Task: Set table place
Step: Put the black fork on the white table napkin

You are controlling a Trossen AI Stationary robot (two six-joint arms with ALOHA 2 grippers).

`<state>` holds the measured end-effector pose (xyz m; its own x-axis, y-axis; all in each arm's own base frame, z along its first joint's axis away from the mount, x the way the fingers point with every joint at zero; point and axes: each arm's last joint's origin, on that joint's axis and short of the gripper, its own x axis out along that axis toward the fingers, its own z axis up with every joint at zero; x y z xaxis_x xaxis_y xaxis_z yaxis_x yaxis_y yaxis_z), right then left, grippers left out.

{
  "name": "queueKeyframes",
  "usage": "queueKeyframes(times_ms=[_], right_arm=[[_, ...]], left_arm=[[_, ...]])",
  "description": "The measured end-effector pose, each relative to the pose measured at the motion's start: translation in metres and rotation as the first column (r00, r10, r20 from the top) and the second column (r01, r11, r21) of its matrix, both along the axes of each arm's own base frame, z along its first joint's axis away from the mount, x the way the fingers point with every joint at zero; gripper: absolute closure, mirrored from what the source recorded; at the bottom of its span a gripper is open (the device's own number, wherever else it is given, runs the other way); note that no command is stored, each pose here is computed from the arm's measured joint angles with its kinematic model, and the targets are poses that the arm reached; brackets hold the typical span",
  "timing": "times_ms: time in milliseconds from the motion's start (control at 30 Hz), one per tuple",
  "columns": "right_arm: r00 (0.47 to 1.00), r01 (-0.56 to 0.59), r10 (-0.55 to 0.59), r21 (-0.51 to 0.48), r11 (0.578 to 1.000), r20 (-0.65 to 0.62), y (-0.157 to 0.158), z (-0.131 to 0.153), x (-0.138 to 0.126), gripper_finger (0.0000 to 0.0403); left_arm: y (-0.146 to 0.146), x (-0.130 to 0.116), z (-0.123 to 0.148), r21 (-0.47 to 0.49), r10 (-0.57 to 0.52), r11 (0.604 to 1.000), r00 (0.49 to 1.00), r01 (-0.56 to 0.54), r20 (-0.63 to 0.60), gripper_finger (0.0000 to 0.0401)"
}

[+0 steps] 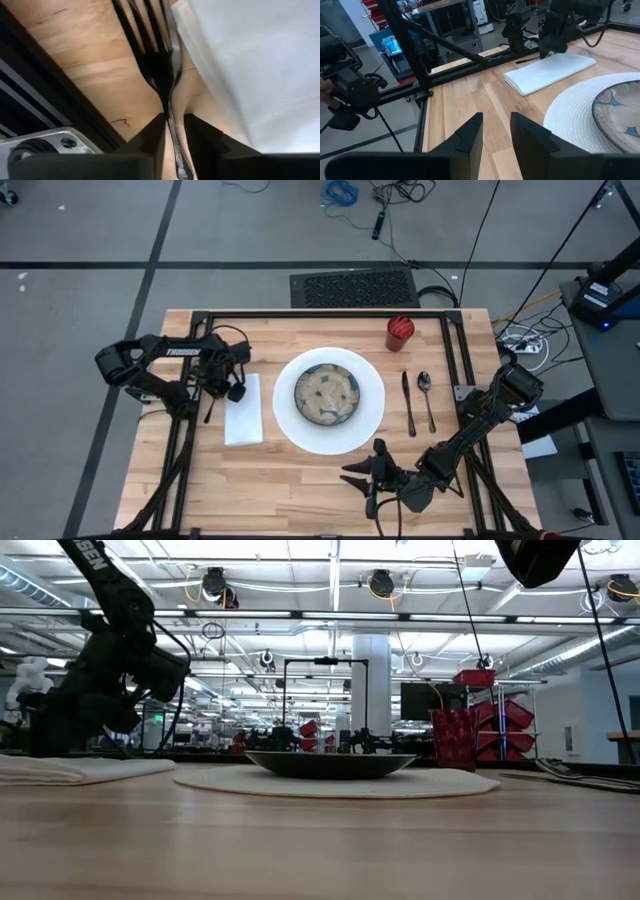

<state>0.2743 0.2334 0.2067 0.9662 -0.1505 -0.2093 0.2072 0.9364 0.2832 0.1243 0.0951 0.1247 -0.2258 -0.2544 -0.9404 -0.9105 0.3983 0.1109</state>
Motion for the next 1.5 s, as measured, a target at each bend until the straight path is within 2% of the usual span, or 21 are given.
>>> queueKeyframes(times_ms=[233, 433, 500, 600, 800, 1100, 1300, 1500], right_arm=[[1.0, 0.0, 0.0, 0.001, 1.0, 0.0, 0.0, 0.0, 0.0, 0.0316], [1.0, -0.007, 0.007, 0.001, 1.0, 0.0, 0.002, 0.0, -0.001, 0.0316], [1.0, -0.007, 0.007, 0.0, 1.0, 0.0, 0.002, 0.0, -0.001, 0.0316], [1.0, -0.007, 0.007, 0.001, 1.0, 0.0, 0.002, 0.0, -0.001, 0.0316], [1.0, -0.01, 0.01, 0.005, 1.0, 0.002, 0.002, 0.0, -0.001, 0.0316], [1.0, -0.011, 0.011, 0.006, 1.0, 0.003, 0.002, 0.001, -0.001, 0.0316], [1.0, -0.011, 0.011, 0.008, 1.0, 0.005, 0.002, 0.001, -0.001, 0.0316], [1.0, -0.008, 0.008, 0.007, 1.0, 0.005, 0.001, 0.001, -0.001, 0.0316]], left_arm=[[0.0, 0.0, 0.0, 0.007, 0.017, 1.0, 1.0, -0.017, -0.001, 0.0396], [0.001, 0.001, 0.002, 0.019, 0.034, 0.999, 0.999, -0.033, -0.019, 0.04], [0.003, 0.0, 0.006, 0.042, 0.021, 0.999, 0.998, -0.018, -0.062, 0.04], [0.006, 0.002, 0.02, 0.06, 0.013, 0.998, 0.995, -0.007, -0.097, 0.0401], [0.006, 0.008, 0.05, 0.084, 0.041, 0.996, 0.996, -0.034, -0.08, 0.0401], [-0.022, 0.023, 0.068, 0.133, 0.143, 0.978, 0.98, -0.161, 0.136, 0.0401], [-0.049, 0.045, 0.067, 0.123, 0.163, 0.973, 0.957, -0.197, 0.242, 0.0401], [-0.059, 0.06, 0.064, 0.088, 0.234, 0.958, 0.924, -0.272, 0.304, 0.0401]])
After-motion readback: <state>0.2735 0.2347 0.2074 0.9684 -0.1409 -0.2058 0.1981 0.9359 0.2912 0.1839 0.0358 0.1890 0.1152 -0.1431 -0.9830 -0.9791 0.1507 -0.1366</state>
